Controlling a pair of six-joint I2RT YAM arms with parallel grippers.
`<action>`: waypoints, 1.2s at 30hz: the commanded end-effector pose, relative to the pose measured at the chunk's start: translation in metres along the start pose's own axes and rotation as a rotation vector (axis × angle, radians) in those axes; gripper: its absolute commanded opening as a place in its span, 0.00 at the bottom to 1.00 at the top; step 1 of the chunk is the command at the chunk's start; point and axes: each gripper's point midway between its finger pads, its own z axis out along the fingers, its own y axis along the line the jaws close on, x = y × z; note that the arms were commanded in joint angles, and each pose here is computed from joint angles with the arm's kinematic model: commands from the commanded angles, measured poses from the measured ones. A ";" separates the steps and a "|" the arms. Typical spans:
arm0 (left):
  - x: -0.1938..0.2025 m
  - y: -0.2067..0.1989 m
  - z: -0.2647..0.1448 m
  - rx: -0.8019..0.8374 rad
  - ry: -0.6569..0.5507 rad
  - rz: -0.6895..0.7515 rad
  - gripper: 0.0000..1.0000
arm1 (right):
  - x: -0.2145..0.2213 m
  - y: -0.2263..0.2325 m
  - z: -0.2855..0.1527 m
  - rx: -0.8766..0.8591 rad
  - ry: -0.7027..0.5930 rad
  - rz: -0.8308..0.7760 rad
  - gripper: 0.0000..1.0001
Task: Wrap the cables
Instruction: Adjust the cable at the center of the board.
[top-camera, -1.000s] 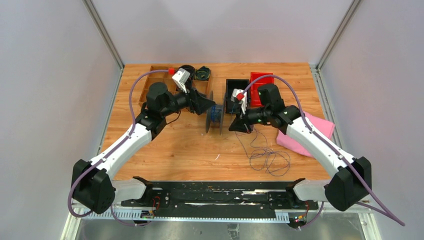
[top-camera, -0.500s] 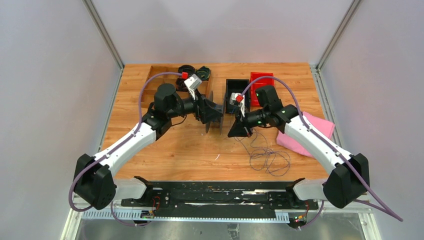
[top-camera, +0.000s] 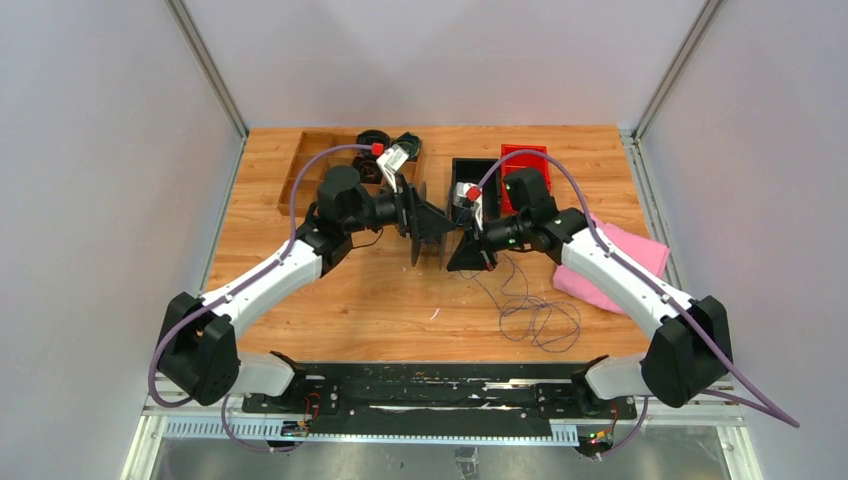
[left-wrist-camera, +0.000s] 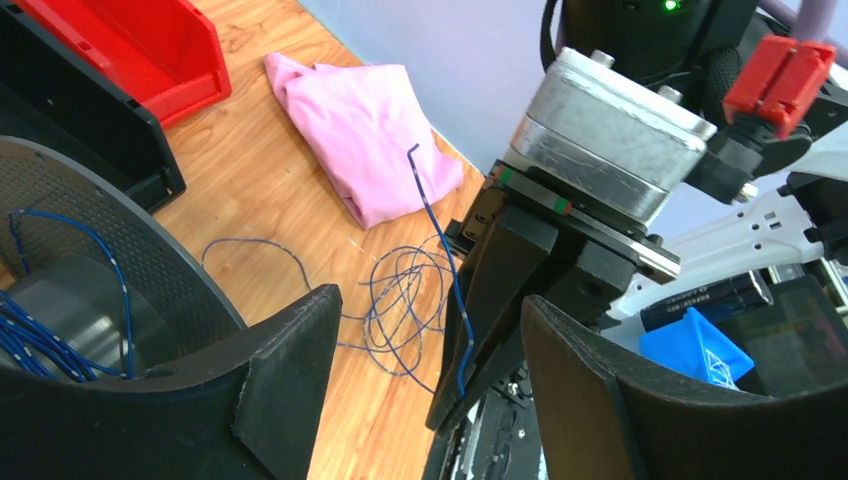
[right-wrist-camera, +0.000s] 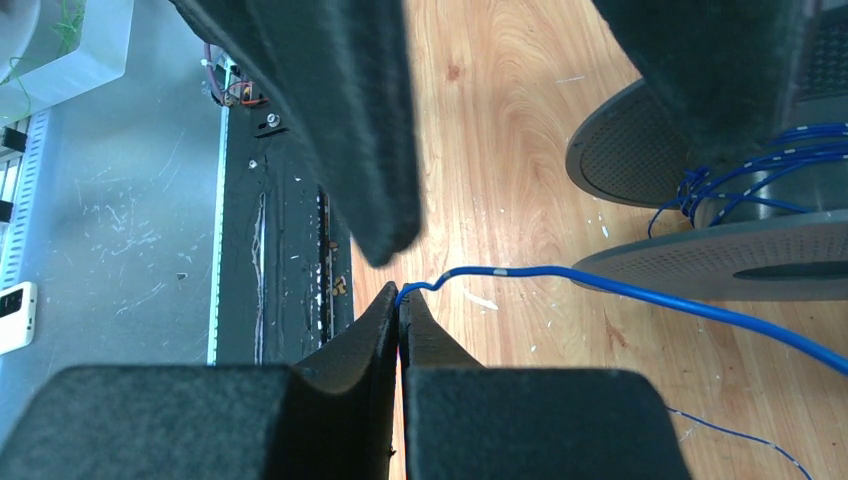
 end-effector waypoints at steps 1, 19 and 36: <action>-0.016 -0.007 0.006 0.018 -0.040 0.011 0.69 | -0.024 0.010 0.004 -0.037 -0.041 -0.061 0.01; -0.012 -0.015 0.015 0.046 -0.022 -0.003 0.38 | -0.023 0.015 0.015 -0.033 -0.028 -0.077 0.01; -0.027 0.004 -0.012 -0.067 -0.157 -0.026 0.00 | -0.019 -0.002 -0.006 0.151 -0.057 -0.086 0.01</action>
